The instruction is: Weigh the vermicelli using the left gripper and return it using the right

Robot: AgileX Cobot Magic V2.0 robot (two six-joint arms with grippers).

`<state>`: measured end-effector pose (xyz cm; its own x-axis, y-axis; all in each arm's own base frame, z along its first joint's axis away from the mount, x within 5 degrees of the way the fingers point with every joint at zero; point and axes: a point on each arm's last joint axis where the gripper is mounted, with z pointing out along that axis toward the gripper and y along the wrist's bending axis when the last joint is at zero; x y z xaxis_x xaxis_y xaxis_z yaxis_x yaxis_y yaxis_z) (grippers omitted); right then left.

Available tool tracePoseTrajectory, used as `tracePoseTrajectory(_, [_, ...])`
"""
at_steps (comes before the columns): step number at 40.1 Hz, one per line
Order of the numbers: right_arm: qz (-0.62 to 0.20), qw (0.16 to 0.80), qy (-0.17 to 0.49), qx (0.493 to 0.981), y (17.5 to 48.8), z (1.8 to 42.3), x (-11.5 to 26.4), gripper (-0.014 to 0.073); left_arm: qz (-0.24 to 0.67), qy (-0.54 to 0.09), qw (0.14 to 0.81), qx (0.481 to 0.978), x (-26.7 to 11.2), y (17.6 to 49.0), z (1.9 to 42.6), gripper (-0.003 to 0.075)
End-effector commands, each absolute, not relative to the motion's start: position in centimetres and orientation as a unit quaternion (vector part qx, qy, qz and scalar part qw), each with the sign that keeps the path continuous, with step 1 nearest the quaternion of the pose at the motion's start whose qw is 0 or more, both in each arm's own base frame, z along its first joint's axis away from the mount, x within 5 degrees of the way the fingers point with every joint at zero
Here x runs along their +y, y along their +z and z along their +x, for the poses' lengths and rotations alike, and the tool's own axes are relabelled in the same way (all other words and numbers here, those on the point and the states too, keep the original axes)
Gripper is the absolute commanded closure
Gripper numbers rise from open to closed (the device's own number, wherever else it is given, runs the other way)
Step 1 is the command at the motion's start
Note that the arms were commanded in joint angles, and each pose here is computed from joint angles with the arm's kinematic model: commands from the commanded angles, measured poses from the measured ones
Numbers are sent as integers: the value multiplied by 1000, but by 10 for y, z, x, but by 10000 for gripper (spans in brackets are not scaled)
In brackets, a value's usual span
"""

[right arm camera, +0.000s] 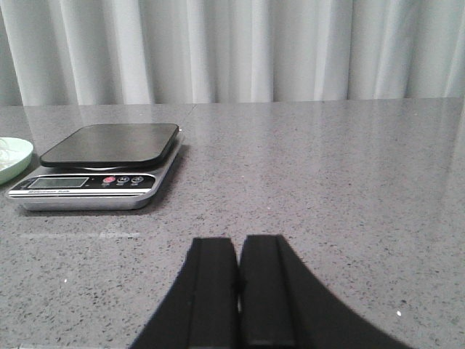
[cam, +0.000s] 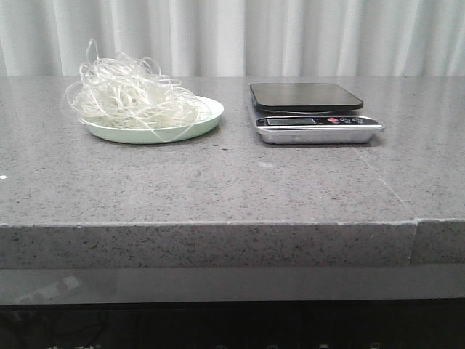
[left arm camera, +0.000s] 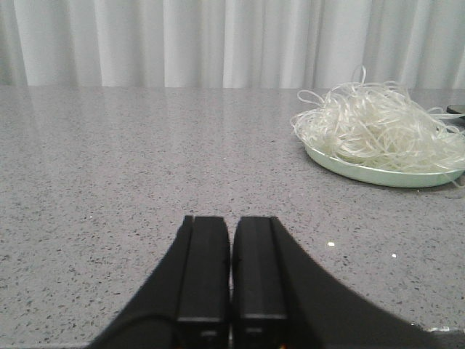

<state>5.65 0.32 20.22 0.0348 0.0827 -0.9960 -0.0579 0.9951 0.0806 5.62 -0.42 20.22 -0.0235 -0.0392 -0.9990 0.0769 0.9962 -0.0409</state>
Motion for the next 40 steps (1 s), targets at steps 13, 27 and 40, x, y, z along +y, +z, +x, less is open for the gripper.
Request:
tracePoseTrajectory(13, [15,756,46,652,212,54,2,430,8,-49,724,688,-4,199,56,566])
tracePoseTrajectory(27, [15,756,46,652,212,54,2,430,5,-46,724,688,-4,199,56,565])
tracePoseTrajectory(40, [15,756,46,652,212,54,2,430,-4,-36,724,688,-2,199,56,565])
